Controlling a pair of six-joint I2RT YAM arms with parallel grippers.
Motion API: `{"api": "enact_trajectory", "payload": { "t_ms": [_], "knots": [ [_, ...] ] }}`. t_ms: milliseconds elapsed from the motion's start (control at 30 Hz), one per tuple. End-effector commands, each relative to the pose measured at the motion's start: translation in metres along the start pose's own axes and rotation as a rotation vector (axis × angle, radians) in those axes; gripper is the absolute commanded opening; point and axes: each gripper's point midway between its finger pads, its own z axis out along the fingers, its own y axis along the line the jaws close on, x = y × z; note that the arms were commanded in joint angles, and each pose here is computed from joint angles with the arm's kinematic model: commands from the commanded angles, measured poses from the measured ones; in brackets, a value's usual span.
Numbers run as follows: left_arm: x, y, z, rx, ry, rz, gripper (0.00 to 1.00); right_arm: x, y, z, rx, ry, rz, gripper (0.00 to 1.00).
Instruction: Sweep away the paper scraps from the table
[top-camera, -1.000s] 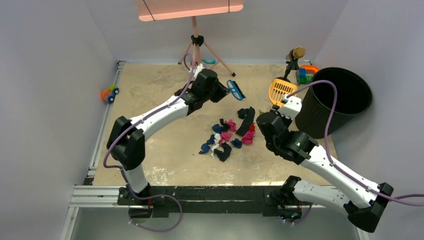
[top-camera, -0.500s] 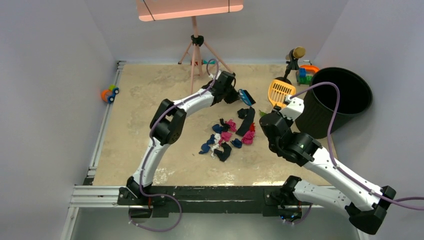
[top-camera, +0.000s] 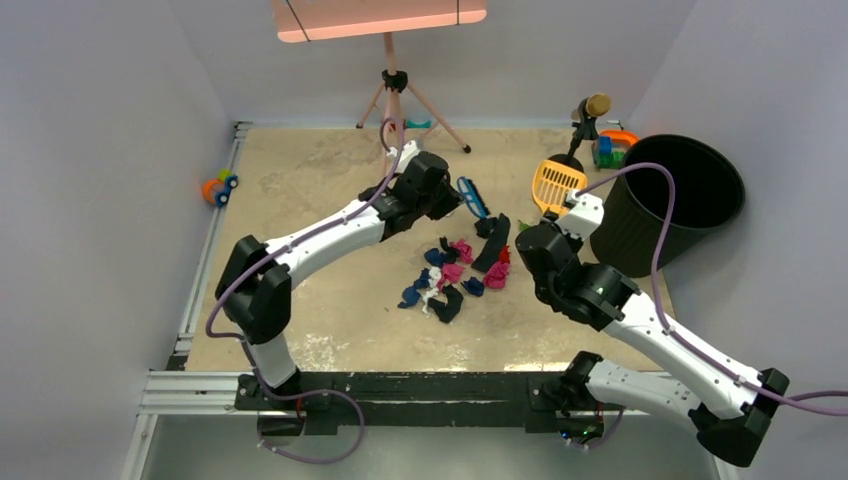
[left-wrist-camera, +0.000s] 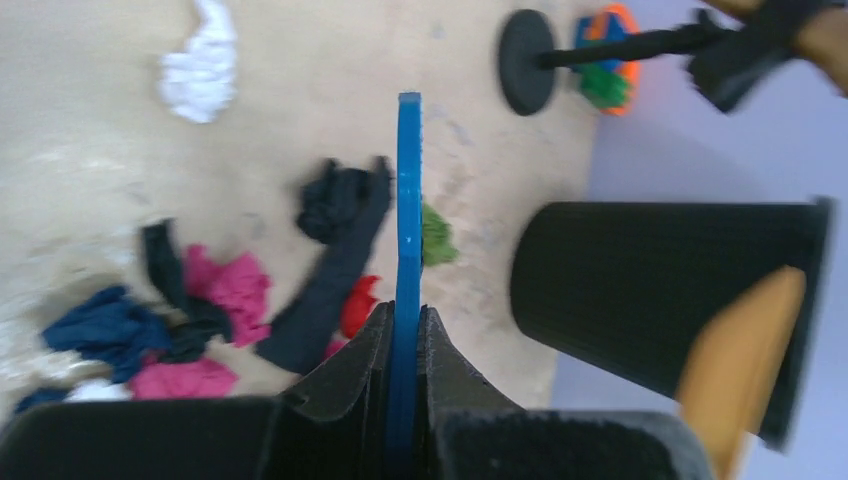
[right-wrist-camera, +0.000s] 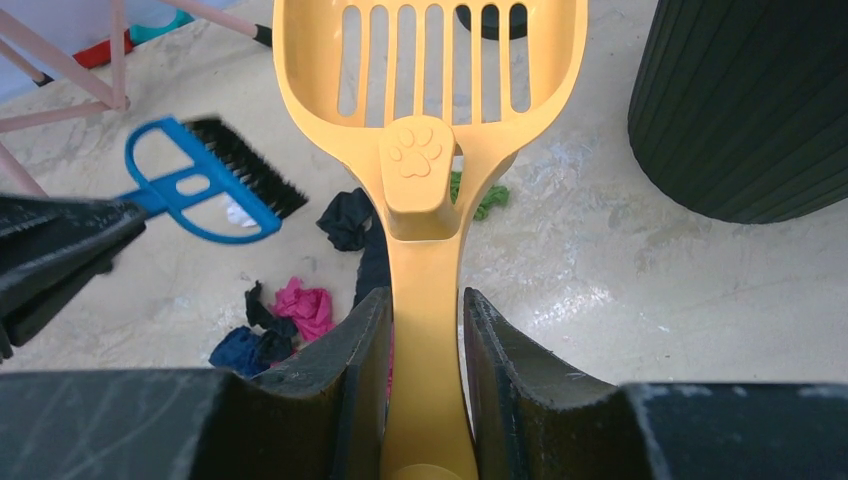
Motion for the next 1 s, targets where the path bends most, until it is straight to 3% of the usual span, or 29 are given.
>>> {"api": "enact_trajectory", "payload": {
  "t_ms": [0,233,333,433,533,667,967],
  "knots": [
    [-0.006,-0.07,-0.002,0.345,-0.024,0.023,0.0,-0.01,0.007,0.001,-0.005,-0.026,0.041,0.0],
    [0.058,-0.125,0.052,0.454,0.322,0.021,0.0,-0.012,0.004,-0.001,-0.003,-0.027,0.045,0.0],
    [0.077,-0.138,0.071,0.439,0.394,0.013,0.0,-0.013,0.003,-0.003,-0.009,-0.029,0.054,0.0],
    [0.097,-0.12,0.096,0.338,0.425,0.005,0.0,-0.014,0.002,-0.003,-0.01,-0.028,0.055,0.0],
    [0.106,-0.066,0.114,0.11,0.401,-0.041,0.0,-0.014,0.001,-0.004,-0.007,-0.027,0.057,0.0],
    [0.094,-0.01,0.101,-0.118,0.314,-0.034,0.0,-0.01,0.001,-0.002,0.003,-0.015,0.037,0.0],
    [0.026,0.035,0.014,-0.237,0.065,0.136,0.0,0.001,0.001,0.002,0.045,0.033,-0.036,0.0]
  ]
}}
